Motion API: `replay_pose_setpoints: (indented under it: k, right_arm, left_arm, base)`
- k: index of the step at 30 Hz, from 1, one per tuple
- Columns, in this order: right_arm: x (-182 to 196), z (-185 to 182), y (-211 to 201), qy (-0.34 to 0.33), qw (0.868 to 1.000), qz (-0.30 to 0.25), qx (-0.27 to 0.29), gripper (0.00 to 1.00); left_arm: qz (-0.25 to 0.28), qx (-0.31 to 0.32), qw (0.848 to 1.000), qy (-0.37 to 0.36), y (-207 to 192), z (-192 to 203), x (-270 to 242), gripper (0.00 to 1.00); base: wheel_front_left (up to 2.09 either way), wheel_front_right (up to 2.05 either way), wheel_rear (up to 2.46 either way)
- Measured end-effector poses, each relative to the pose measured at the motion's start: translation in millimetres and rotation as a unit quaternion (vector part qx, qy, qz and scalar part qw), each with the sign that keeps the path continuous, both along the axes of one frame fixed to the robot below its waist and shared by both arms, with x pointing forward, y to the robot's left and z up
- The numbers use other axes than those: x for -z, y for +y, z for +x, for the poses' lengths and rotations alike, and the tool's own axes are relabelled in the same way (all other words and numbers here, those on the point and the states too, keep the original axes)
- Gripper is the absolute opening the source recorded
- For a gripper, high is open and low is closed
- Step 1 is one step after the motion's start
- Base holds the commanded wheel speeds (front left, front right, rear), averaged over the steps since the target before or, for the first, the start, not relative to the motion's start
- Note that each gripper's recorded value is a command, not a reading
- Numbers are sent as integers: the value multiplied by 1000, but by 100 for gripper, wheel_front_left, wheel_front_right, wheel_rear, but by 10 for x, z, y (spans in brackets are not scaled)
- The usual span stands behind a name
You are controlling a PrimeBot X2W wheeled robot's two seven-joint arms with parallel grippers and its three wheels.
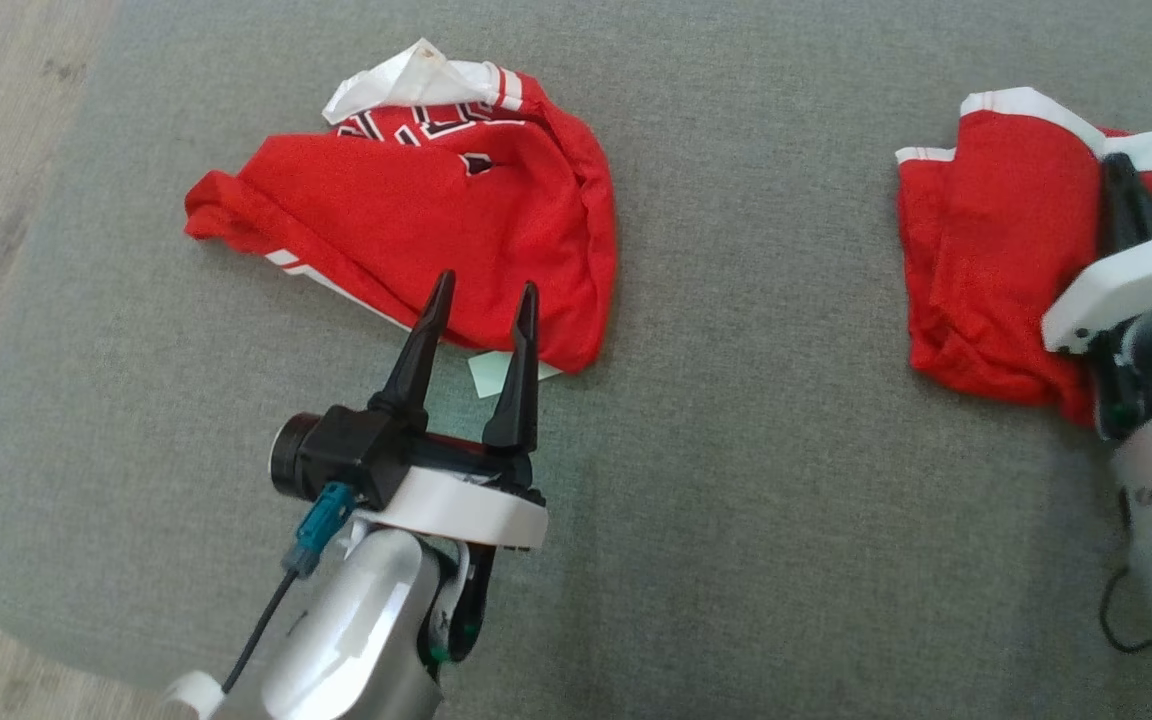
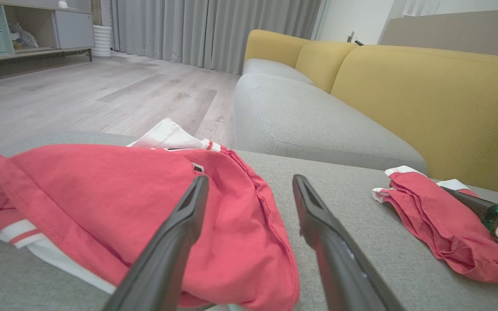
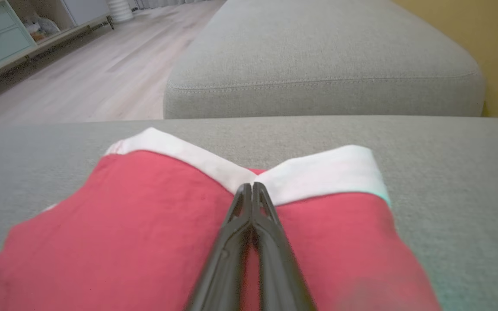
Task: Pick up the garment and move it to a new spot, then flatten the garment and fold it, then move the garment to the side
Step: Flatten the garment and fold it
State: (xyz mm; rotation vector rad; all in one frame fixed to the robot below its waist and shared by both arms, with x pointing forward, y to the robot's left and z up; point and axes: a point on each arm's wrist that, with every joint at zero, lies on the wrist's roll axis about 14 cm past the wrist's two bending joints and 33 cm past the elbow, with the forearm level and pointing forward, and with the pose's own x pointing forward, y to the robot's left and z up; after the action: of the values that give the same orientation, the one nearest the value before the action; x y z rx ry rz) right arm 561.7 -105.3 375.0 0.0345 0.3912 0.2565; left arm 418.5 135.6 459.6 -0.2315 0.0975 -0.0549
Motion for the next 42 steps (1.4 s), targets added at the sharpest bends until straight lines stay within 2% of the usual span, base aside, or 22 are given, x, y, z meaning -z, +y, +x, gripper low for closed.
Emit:
replay_pose_setpoints:
  k: [5, 8, 12, 18, 23, 28, 30, 33, 34, 35, 36, 42]
  right_arm:
    - [-185, -3, 370, -36, 998, 17, -49, 0]
    - [-176, -86, 587, -30, 996, 17, -82, 0]
    - [45, -249, 664, 22, 994, -6, -110, 0]
    - [-65, -288, 695, 15, 993, 7, -114, 0]
    - [-349, -312, 534, -33, 995, 42, -79, 0]
    - [-774, -338, 129, -95, 993, 69, -16, 0]
    - [-902, -441, 3, -118, 990, 77, 4, 0]
    - [-892, -729, -181, -125, 987, 89, 43, 0]
    - [-846, -850, -242, -122, 987, 87, 53, 4]
    - [-797, -977, -285, -119, 988, 80, 58, 69]
    - [-758, -1096, -318, -117, 988, 74, 62, 100]
    - [-677, -1601, -501, -116, 988, 57, 87, 100]
  left_arm:
    - [0, 0, 1000, -5, -17, 4, -35, 100]
    - [0, 1, 1000, -8, -20, -1, -58, 100]
    - [-4, 0, 1000, -9, -18, -8, -73, 100]
    - [-3, 0, 1000, -15, -22, -32, -129, 100]
    - [-6, 2, 1000, -28, -42, -78, -228, 100]
    - [-11, 3, 999, -39, -74, -175, -307, 100]
    - [-15, 2, 999, -41, -87, -217, -320, 100]
    - [-16, 2, 999, -45, -99, -264, -343, 100]
    - [-17, 5, 999, -46, -115, -279, -348, 100]
    - [-18, 7, 999, -47, -129, -295, -352, 100]
    - [-19, 8, 999, -47, -138, -312, -355, 100]
    - [-22, 24, 999, -39, -242, -436, -289, 100]
  base:
    - [0, 0, 0]
    - [0, 0, 0]
    - [0, 0, 0]
    - [0, 0, 0]
    - [0, 0, 0]
    - [0, 0, 0]
    - [0, 0, 0]
    - [0, 0, 0]
    - [0, 0, 0]
    - [0, 0, 0]
    - [0, 0, 0]
    - [0, 0, 0]
